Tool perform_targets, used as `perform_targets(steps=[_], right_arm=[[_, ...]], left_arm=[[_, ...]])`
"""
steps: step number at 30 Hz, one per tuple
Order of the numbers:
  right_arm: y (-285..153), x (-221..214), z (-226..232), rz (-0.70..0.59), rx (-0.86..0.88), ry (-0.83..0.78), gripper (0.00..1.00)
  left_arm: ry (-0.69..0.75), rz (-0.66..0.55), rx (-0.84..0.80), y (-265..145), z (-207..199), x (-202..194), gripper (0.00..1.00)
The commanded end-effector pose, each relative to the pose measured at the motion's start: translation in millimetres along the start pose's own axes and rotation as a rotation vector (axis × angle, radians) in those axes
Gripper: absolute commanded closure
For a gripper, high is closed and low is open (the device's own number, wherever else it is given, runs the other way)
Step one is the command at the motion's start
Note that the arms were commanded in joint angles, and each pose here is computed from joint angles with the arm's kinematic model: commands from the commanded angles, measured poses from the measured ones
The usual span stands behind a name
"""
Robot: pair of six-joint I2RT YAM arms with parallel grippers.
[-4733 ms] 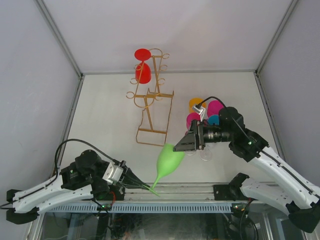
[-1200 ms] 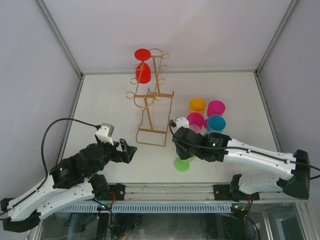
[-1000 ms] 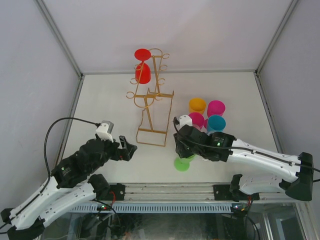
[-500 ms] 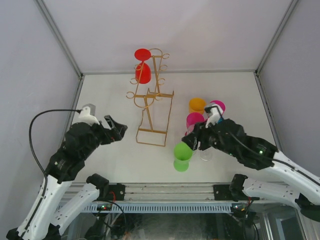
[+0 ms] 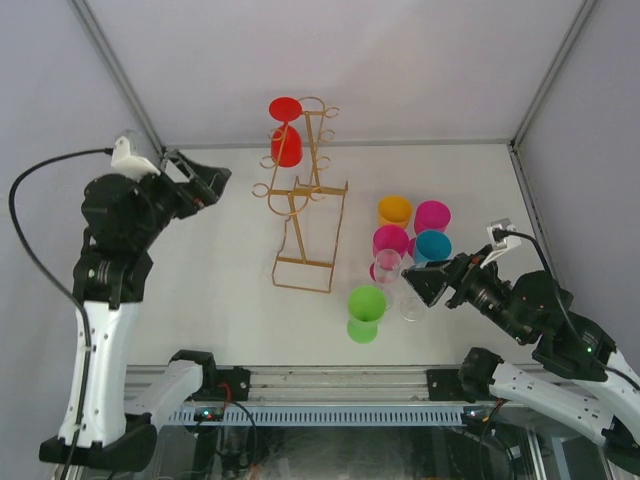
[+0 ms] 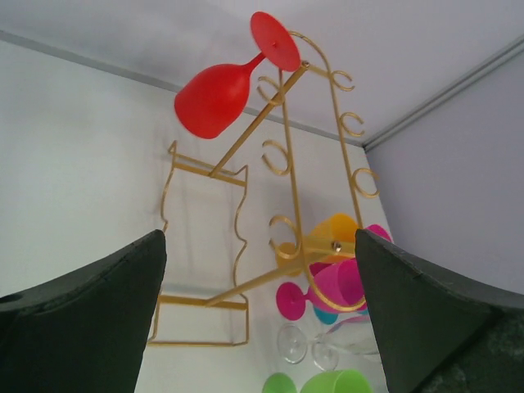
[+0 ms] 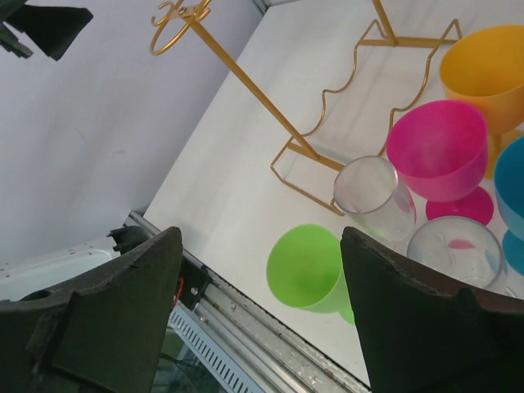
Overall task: Take the wine glass off the wine glass rack
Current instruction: Pick up the wine glass from the wine rack.
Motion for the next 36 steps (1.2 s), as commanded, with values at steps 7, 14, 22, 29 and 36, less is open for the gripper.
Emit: perform_targets(steps=[7,14,22,29,36], right_arm=[[0,7,-2,-0.044,-0.024,0.023,0.21],[2,6,-1,-0.039,-0.024,0.03,0.2],[7,2,0,-0.011,-0.029,0.04,0.17],[13,-1,2,0.006,-0.03,0.041,0.17],[19,-7,3,0.043,-0.038,0.049,0.17]], left_arm=[[-0.074,-0.022,-0.206,69,-11,59,0.0],[-0.154,0.03,-0.249,134,-1,72,0.0],[-0.266,0.073,-0.309,204,7,79,0.1],[-0.301,0.138,-0.34,246,-1,68,0.2],[-0.329,0.208,-0.364,275,-12,46,0.33]])
Point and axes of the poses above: each gripper's point midway between its finger pads, its own y axis out along the fingers, its own z axis along the line the jaws close on, x = y × z, the point moved 4 cm from there along -y, back along the fingers, and after that the axes turned 8 degrees about y, right-handed, at the moved point
